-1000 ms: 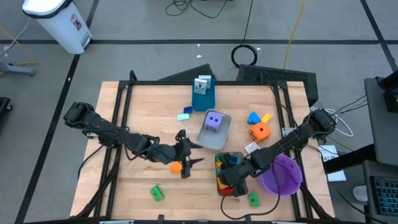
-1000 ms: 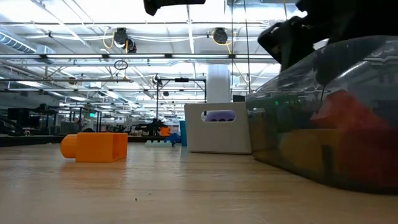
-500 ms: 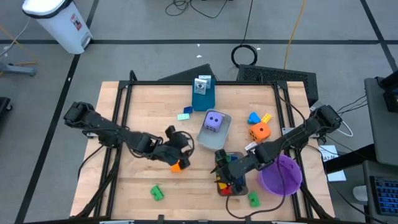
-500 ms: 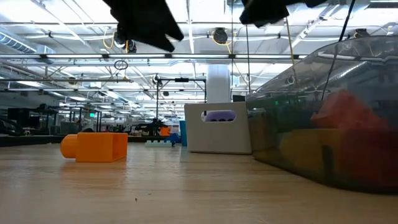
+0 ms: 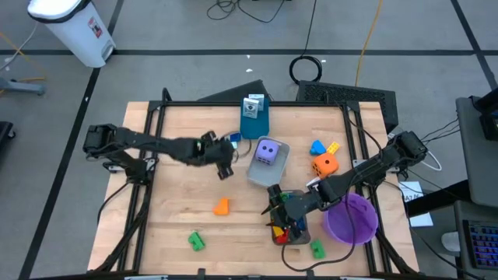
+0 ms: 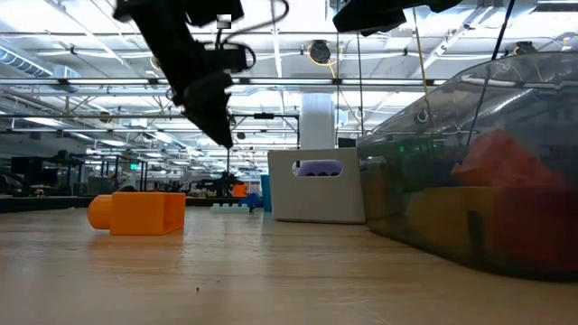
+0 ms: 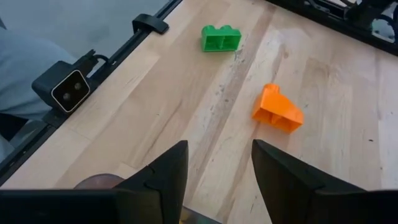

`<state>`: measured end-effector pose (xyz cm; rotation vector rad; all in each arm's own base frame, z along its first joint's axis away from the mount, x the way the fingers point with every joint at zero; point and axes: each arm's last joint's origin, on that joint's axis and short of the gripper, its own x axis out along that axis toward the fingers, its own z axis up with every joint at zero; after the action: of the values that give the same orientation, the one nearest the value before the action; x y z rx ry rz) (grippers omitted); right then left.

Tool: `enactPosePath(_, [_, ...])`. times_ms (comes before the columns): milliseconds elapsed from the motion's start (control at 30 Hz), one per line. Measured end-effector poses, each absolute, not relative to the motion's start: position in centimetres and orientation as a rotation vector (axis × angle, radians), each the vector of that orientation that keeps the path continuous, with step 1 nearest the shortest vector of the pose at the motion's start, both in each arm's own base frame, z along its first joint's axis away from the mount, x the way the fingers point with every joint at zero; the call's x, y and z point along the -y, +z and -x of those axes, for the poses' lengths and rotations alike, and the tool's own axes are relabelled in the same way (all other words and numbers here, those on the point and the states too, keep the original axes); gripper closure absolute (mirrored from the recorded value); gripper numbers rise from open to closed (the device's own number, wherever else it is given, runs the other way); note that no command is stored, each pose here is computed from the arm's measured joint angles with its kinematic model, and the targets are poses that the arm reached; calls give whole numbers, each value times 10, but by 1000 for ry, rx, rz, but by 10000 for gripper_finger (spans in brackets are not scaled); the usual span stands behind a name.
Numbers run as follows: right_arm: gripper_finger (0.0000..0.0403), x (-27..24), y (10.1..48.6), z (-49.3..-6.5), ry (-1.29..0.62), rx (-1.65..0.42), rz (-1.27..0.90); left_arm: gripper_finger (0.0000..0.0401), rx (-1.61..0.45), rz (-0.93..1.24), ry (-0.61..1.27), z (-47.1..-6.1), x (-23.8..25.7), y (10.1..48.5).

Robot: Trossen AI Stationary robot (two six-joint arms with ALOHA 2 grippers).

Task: Pick & Place Toys
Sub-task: Put the light blue game piece into the black bin

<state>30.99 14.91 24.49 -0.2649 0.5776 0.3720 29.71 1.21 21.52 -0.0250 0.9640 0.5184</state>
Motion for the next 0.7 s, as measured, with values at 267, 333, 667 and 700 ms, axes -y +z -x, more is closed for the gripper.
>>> enactPosePath(267, [234, -149, 242, -309, 372, -586, 264, 171, -1010, 118, 577, -290, -78, 211])
enactPosePath(333, [234, -148, 237, -307, 372, -601, 268, 171, -1029, 111, 540, -288, -87, 209])
enactPosePath(667, [238, -146, 232, -306, 367, -610, 265, 171, -1014, 47, 419, -301, -104, 193])
enactPosePath(700, [238, -146, 232, -306, 368, -613, 265, 171, -1021, 59, 425, -301, -106, 191])
